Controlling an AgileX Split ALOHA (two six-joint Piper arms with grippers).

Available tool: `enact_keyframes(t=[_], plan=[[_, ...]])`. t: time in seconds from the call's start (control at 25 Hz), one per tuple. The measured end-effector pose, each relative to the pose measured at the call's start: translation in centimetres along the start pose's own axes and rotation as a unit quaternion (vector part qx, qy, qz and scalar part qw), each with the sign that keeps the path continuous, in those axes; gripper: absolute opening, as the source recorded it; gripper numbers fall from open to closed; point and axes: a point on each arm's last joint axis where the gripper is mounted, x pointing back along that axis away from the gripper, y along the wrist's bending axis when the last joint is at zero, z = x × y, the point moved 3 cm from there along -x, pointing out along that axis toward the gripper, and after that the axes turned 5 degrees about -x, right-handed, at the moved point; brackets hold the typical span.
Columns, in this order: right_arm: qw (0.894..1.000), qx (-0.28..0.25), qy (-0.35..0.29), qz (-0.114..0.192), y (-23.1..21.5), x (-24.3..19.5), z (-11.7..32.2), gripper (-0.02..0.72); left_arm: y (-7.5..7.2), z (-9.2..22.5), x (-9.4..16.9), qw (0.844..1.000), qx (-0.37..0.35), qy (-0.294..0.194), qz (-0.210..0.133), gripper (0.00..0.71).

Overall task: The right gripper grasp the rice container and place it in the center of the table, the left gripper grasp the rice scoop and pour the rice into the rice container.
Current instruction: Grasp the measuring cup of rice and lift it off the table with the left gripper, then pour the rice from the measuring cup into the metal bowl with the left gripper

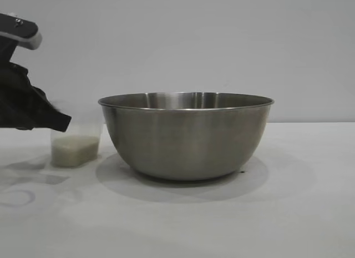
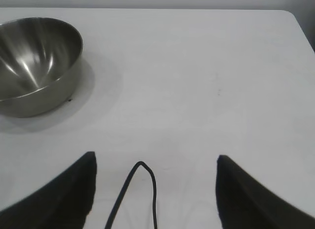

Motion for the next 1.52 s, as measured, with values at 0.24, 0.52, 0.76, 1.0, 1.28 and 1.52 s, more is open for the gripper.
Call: enact_keyframes(t=[0.24, 0.52, 0.76, 1.0, 1.28, 1.52], plan=[[1.000, 0.000, 0.000, 0.000, 0.0, 0.0, 0.0, 0.438, 0.4, -4.0, 0.4, 0.996, -0.054, -0.072, 0.013, 0.000], [1.000, 0.000, 0.000, 0.000, 0.0, 0.0, 0.0, 0.438, -0.9, -8.0, -0.6, 0.967, -0.185, -0.169, 0.056, 0.000], [1.000, 0.000, 0.000, 0.000, 0.0, 0.0, 0.0, 0.438, -1.9, -10.1, -1.0, 0.929, -0.282, -0.229, 0.075, 0.000], [1.000, -0.001, 0.000, -0.002, 0.0, 0.0, 0.0, 0.438, -3.1, -11.2, -0.9, 0.886, -0.358, -0.277, 0.097, 0.000], [1.000, -0.002, 0.000, -0.005, 0.1, 0.0, 0.0, 0.438, -4.2, -12.5, -0.8, 0.823, -0.447, -0.334, 0.109, 0.000], [1.000, -0.003, -0.001, -0.006, 0.1, 0.0, 0.0, 0.438, -4.9, -12.5, -0.5, 0.769, -0.518, -0.361, 0.104, 0.000]])
